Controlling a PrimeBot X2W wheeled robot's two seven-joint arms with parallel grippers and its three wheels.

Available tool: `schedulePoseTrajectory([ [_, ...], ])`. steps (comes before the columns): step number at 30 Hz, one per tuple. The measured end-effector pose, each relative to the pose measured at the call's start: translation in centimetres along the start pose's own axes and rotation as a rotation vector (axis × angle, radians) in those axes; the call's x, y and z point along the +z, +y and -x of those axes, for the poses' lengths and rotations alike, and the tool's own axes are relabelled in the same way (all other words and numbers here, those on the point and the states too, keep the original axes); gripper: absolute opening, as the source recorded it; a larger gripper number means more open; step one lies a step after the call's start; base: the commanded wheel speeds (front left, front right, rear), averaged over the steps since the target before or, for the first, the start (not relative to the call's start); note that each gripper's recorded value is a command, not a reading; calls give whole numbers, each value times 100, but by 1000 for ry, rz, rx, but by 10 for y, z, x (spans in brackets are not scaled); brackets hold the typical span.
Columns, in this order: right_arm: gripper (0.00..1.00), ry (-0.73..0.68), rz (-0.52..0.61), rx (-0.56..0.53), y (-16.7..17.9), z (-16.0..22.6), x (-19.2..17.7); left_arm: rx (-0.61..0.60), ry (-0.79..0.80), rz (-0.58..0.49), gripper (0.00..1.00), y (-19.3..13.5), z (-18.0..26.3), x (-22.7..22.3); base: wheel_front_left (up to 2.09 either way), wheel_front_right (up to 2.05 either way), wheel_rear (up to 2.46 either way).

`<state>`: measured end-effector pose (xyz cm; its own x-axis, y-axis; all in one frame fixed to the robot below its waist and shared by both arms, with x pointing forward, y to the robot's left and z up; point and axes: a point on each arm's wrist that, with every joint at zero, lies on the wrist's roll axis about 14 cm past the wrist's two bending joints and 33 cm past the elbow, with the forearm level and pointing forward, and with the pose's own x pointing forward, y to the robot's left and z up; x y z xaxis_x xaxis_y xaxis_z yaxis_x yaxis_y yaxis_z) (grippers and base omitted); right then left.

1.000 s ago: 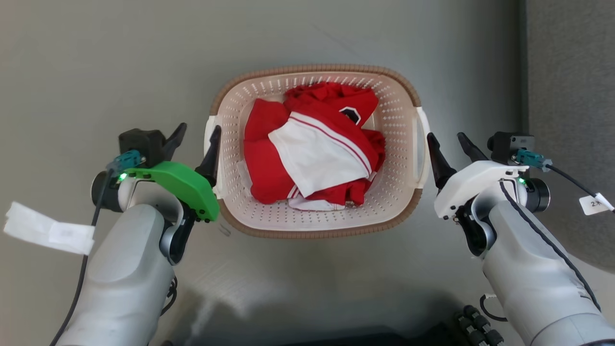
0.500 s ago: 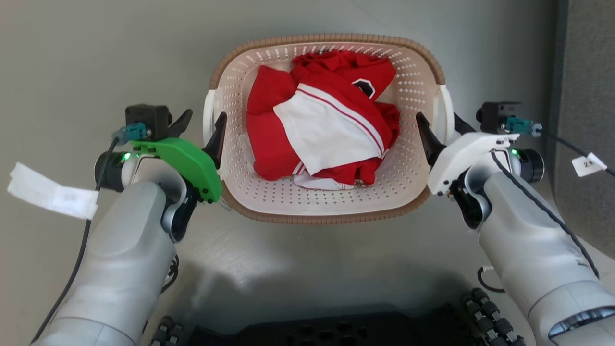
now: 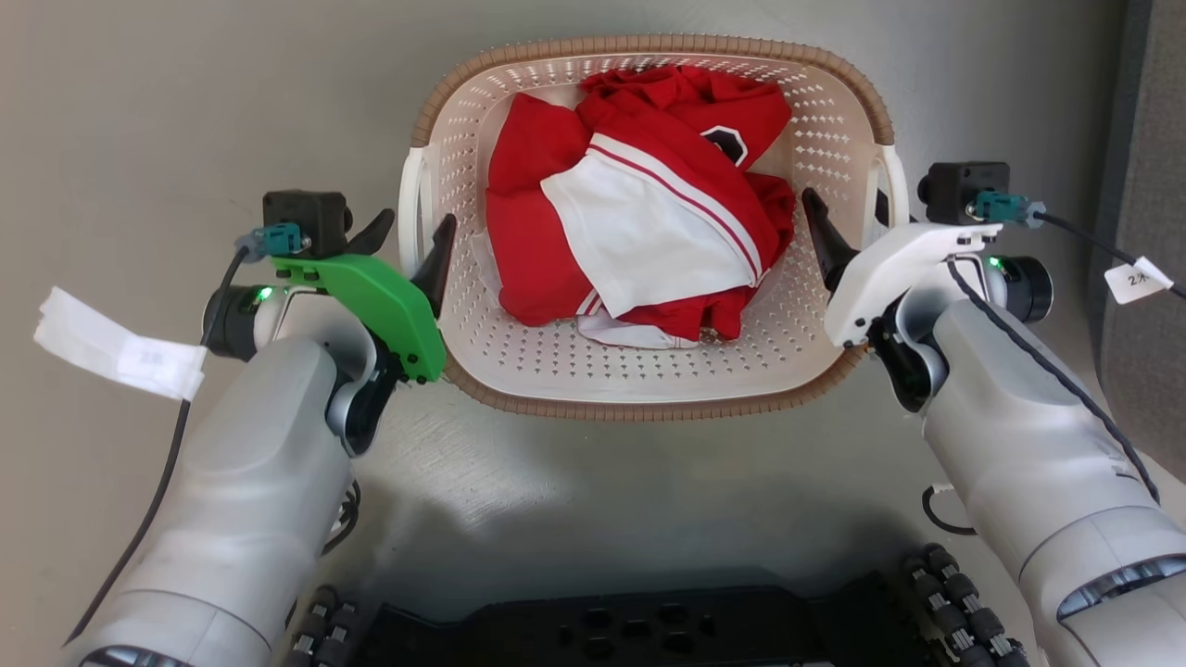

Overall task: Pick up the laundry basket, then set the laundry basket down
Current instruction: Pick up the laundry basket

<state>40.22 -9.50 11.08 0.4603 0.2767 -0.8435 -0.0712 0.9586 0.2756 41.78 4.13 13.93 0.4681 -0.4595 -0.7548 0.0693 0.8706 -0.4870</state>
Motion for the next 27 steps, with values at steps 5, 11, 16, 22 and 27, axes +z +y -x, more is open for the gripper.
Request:
schedulePoseTrajectory([
  [5, 0, 8, -6, -2, 0, -2, -2, -22, -3, -1, 0, -7, -4, 4, 0, 0, 0],
  [11, 0, -4, -12, -3, -1, -3, 2, -24, 3, 16, 0, -8, -3, 3, 0, 0, 0],
  [16, 0, -13, -3, 4, 2, -3, 5, -23, 18, 13, 0, -8, -2, 1, 0, 0, 0],
  [22, 0, -20, 0, 11, 4, 1, 8, -21, 21, 12, 0, -10, 2, 1, 0, 0, 0],
  [27, 0, -37, 10, 19, 8, 7, 16, -21, 11, 10, 0, -12, 8, 7, 0, 0, 0],
])
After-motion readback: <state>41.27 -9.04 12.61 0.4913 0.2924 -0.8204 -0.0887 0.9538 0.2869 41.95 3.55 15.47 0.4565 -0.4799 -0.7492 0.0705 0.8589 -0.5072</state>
